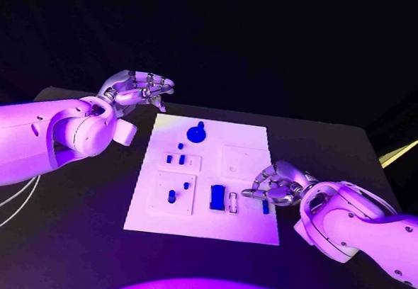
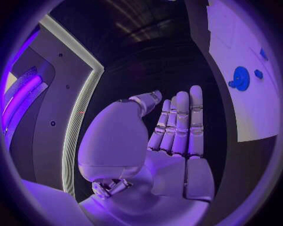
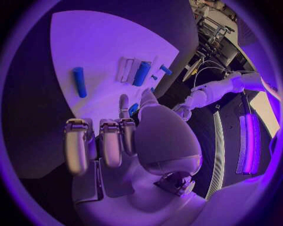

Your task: Assemble the parts on the task board

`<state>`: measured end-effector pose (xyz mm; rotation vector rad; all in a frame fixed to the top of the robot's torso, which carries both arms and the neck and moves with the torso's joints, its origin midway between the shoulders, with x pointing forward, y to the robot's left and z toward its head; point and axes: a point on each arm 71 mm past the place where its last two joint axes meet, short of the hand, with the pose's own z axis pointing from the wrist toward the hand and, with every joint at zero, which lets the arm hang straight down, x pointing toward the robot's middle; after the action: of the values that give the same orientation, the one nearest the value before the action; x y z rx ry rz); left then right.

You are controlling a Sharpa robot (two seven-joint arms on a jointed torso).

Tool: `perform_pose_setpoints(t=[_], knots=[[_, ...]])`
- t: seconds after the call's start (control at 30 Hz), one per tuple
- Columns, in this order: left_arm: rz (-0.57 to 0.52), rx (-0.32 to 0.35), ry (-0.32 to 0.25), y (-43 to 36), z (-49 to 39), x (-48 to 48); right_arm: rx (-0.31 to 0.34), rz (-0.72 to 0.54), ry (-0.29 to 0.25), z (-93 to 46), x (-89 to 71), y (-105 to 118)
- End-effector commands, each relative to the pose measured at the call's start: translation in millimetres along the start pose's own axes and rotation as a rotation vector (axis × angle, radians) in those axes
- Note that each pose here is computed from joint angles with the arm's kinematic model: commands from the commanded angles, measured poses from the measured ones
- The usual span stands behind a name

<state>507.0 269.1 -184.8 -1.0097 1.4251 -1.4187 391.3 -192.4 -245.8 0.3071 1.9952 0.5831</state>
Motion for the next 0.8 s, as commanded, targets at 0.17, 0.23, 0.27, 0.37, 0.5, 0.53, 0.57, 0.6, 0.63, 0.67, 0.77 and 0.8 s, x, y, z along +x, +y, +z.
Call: perform_pose_setpoints(t=[0.17,0.23,0.27,0.37,0.5,0.53,0.57,0.6,0.63,0.67,0.77,0.8], knots=[[-0.003,0.005,0.005,-1.2,-0.6,1.4,0.023,-0.08,-0.075,-7.9,-17.5,-22.3],[-0.003,0.005,0.006,-1.3,-0.7,1.6,0.034,-0.102,-0.084,-10.0,-19.9,-27.3],[-0.004,0.005,0.006,-1.3,-0.7,1.7,0.039,-0.111,-0.086,-10.5,-20.6,-29.2],[-0.004,0.005,0.008,-1.3,-0.6,2.3,0.061,-0.137,-0.088,-11.6,-21.1,-36.3],[-0.005,0.005,0.009,-1.4,-0.6,2.6,0.08,-0.151,-0.078,-11.4,-16.4,-41.7],[-0.005,0.005,0.009,-1.4,-0.7,2.5,0.082,-0.153,-0.075,-10.9,-14.7,-42.2],[-0.005,0.005,0.01,-1.4,-0.7,2.5,0.084,-0.154,-0.073,-10.6,-13.7,-42.5],[-0.005,0.005,0.01,-1.3,-0.7,2.6,0.086,-0.156,-0.068,-10.0,-11.8,-42.7],[-0.005,0.005,0.01,-1.3,-0.7,2.6,0.089,-0.157,-0.063,-9.2,-9.9,-43.0],[-0.005,0.005,0.011,-1.3,-0.7,2.7,0.092,-0.159,-0.058,-8.4,-8.1,-43.2],[-0.006,0.004,0.012,-1.1,-0.7,2.7,0.097,-0.16,-0.046,-6.1,-3.5,-43.6],[-0.006,0.004,0.012,-1.1,-0.7,2.7,0.099,-0.16,-0.041,-5.2,-1.6,-43.7]])
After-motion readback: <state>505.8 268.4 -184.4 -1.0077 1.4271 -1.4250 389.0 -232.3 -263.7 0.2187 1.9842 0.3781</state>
